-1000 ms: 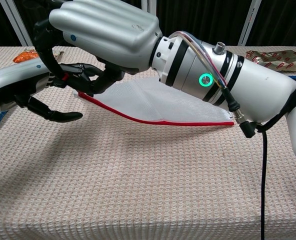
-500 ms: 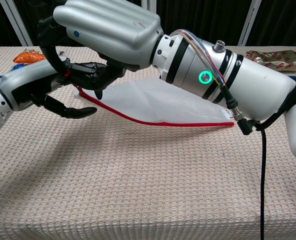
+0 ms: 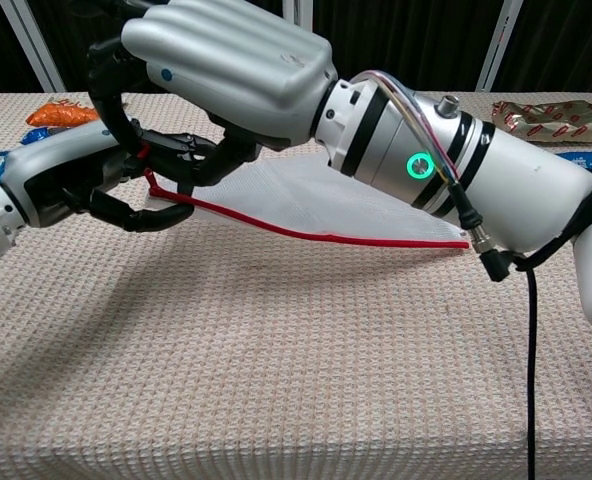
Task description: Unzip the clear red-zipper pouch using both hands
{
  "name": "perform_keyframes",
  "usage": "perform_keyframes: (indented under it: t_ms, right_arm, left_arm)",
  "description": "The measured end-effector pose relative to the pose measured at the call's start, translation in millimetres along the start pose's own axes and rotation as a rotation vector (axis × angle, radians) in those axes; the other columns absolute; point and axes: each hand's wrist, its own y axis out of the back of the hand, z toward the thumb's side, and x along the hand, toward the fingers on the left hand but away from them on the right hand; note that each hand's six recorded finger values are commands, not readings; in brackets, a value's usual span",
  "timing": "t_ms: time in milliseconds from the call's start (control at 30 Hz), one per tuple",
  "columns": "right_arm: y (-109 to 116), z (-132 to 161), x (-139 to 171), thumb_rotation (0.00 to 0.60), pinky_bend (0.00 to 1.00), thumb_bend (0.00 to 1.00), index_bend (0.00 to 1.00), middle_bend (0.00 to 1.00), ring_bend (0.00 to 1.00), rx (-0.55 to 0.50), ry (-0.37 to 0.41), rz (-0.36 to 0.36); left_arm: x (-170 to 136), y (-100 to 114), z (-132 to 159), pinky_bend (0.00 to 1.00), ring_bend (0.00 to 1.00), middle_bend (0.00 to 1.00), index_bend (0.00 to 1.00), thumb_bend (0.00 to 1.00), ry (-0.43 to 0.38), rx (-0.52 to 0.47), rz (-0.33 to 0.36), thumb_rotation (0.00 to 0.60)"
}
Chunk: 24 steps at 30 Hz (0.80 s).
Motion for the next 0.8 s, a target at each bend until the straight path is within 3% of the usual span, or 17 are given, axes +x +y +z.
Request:
perform_keyframes:
  t_ms: [433,800]
  right_arm:
    - [-11.4,-7.5,25.4,0.600,0.00,0.55,1.00,0.32,0.03,0.021,-0.053,-0.023]
    - [-12.2,-15.7,39.9,0.600,0.00,0.55,1.00,0.32,0.03,0.041,-0.091,-0.032]
  left_arm:
    - [-8.5,5.0,-4.4,0.11,0.09,0.22,0.64,0.44,-0.022,-0.177,0.042,0.600]
    - [-11.0,5.8,-5.4,0.11,0.09,0.22,0.65,0.46,-0.040,-0.253,0.051,0.600]
